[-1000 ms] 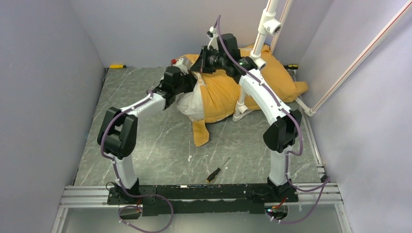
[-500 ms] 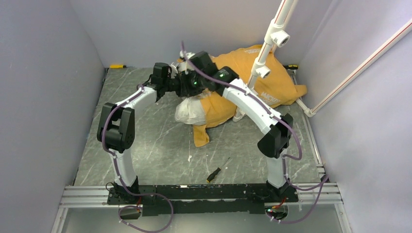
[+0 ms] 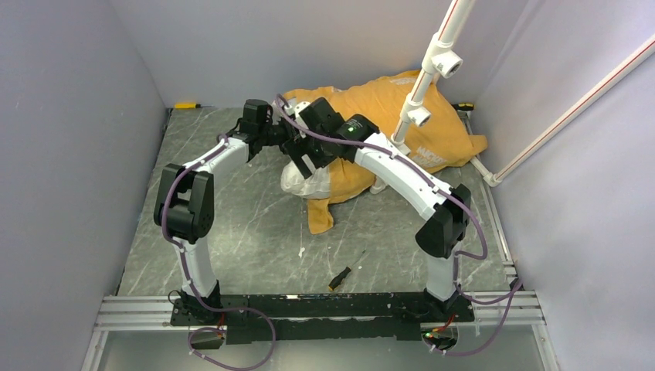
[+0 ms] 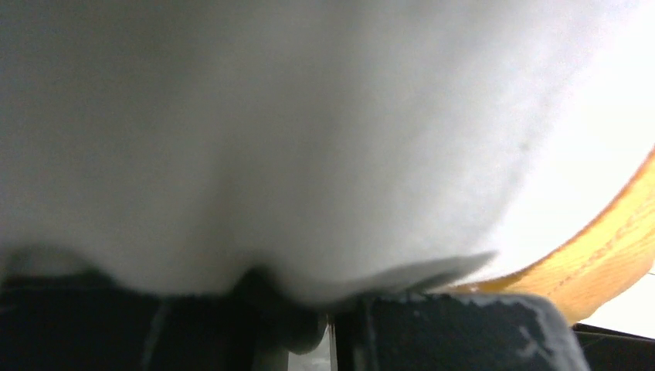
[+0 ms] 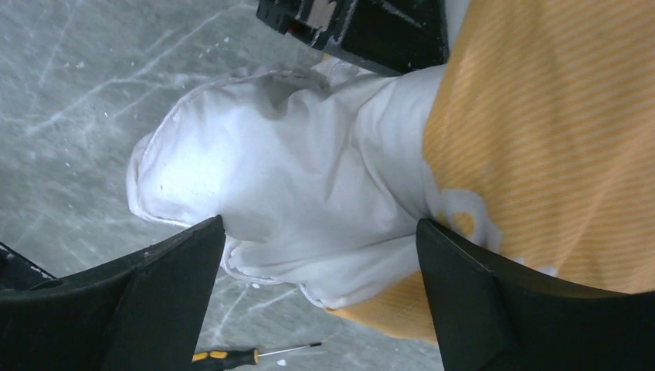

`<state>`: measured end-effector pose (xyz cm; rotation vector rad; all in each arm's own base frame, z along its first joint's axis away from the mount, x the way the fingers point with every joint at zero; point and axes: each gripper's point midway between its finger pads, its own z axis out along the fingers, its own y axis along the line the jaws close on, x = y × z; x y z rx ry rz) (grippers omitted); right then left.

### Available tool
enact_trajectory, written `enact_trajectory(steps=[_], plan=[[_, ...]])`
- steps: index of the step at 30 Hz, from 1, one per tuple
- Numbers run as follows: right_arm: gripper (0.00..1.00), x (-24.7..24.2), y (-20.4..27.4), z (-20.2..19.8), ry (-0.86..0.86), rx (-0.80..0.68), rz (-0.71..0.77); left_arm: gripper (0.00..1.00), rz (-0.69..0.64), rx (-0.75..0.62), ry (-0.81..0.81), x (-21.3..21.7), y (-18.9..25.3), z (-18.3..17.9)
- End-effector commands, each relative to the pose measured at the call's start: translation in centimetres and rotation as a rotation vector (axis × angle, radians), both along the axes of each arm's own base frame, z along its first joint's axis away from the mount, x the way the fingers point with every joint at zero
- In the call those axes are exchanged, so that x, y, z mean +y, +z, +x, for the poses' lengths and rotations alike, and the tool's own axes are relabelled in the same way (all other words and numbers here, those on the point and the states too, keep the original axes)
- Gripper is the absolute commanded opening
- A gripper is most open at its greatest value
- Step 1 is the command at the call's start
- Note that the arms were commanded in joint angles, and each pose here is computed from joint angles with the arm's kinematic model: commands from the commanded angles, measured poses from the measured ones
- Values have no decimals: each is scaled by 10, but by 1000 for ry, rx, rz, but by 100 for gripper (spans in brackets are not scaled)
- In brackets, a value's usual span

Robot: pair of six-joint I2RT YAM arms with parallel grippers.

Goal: Put the pillow into the pillowcase
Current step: Stuff the pillow into the pillowcase.

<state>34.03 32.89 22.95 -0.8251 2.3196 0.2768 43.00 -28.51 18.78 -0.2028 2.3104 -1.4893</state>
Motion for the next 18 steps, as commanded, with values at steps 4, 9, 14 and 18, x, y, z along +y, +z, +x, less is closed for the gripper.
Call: enact_trajectory(steps=[4, 9, 14, 18], plan=[[100, -21, 2, 5, 61, -113, -130, 25, -98, -70, -121, -24, 53, -16], [95, -30, -35, 15, -3, -133, -206, 26, -121, -101, -143, -25, 70, -18], [31, -31, -52, 31, -31, -150, -207, 27, -165, -169, -157, -21, 94, -23], [0, -34, -47, 41, -49, -140, -168, 40, -55, -176, -93, 0, 95, -24]])
